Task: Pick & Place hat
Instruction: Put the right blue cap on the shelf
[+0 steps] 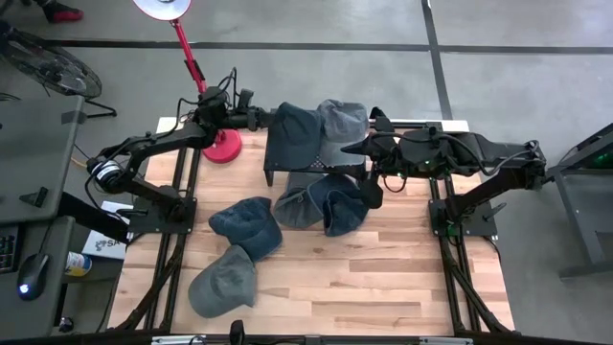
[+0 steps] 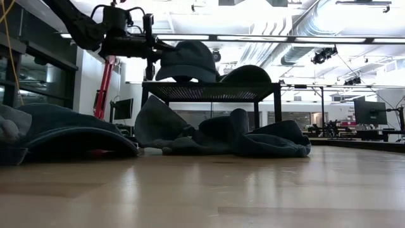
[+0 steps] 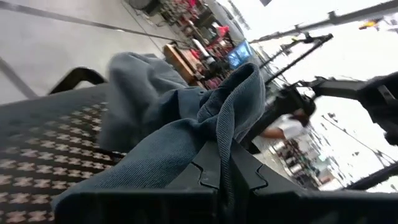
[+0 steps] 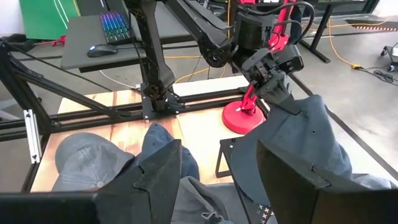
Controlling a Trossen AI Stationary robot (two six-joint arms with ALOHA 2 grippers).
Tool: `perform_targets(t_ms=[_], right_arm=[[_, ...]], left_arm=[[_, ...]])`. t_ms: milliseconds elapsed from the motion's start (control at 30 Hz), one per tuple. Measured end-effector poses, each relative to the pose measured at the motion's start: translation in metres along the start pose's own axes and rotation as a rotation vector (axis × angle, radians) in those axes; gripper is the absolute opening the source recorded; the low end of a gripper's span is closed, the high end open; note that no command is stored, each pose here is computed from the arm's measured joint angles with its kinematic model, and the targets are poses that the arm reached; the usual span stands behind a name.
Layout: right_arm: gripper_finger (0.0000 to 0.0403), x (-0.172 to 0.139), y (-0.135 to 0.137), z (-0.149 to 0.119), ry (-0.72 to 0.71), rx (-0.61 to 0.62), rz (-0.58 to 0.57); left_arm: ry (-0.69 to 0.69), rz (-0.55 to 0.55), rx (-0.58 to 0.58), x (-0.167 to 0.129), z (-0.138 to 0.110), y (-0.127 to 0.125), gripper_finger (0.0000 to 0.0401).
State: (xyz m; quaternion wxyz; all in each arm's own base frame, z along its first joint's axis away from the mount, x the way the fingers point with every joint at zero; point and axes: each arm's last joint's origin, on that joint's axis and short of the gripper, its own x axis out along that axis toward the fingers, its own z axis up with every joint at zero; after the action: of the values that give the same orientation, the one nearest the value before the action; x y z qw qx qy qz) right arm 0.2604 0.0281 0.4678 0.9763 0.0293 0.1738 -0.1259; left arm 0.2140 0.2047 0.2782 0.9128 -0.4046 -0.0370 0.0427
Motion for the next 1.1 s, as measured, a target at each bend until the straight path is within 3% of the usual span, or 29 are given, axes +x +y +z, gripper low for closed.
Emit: perform_targets(t_ms=[767,867,1100], right_arm=[[0.0200,0.000,-0.001,-0.002,0.016,0.011,-0.018],[0.0200,0.000,-0.001,-0.003,0.029,0.016,-0.020],[0.0200,0.000,-0.001,-0.006,0.056,0.024,-0.025]], left_arm=[[0.021,0.147,0.093,-0.003,-0.006,0.013,0.0006],[0.016,0.143,0.098,-0.003,-0.005,0.012,0.0032],[0.030,0.096,0.115,-0.001,0.000,0.007,0.0142]])
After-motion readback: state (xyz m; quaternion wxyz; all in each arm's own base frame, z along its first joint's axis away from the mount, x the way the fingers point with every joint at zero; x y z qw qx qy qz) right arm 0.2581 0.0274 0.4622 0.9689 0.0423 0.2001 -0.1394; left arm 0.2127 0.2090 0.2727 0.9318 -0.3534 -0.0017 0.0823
